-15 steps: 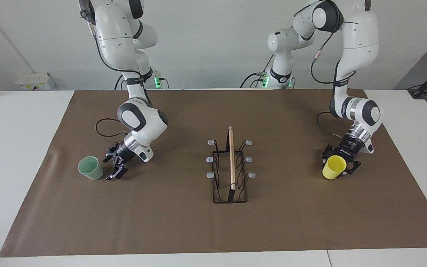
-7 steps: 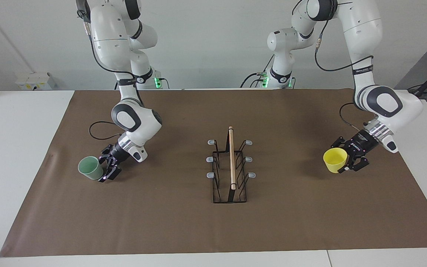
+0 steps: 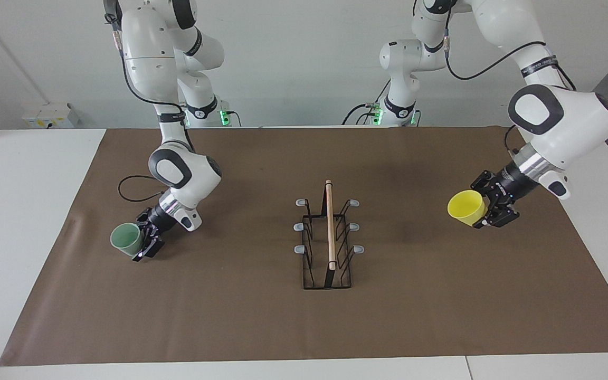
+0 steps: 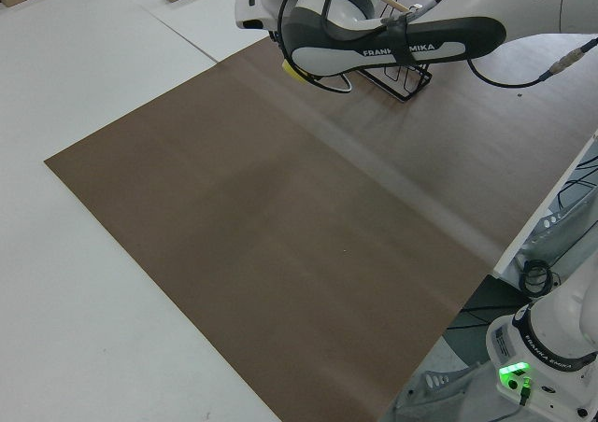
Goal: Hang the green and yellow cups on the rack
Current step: 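Carry the yellow cup with the left gripper toward the rack's near hooks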
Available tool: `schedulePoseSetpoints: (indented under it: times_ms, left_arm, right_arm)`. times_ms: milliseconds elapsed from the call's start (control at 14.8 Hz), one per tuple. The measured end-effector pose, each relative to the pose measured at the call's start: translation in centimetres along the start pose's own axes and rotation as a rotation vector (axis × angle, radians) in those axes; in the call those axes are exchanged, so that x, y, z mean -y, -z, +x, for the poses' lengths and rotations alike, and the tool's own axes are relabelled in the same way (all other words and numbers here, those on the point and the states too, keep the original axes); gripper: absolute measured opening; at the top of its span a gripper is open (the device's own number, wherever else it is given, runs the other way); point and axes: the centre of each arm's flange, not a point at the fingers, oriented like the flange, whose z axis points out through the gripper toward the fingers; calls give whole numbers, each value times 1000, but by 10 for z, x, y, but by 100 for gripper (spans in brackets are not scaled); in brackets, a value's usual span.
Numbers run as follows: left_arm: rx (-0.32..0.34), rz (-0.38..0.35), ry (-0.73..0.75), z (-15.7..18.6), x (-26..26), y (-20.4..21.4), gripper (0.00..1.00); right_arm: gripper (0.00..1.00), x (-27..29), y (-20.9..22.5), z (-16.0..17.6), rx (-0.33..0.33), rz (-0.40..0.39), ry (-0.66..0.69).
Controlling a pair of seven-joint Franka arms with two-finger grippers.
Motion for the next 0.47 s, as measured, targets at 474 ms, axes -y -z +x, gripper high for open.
schedulePoseSetpoints:
  times_ms: [474]
  left_arm:
    - [-456, 50, -7, -124, 15, 1, 68]
  right_arm:
    - [100, 6, -9, -4, -3, 4, 2]
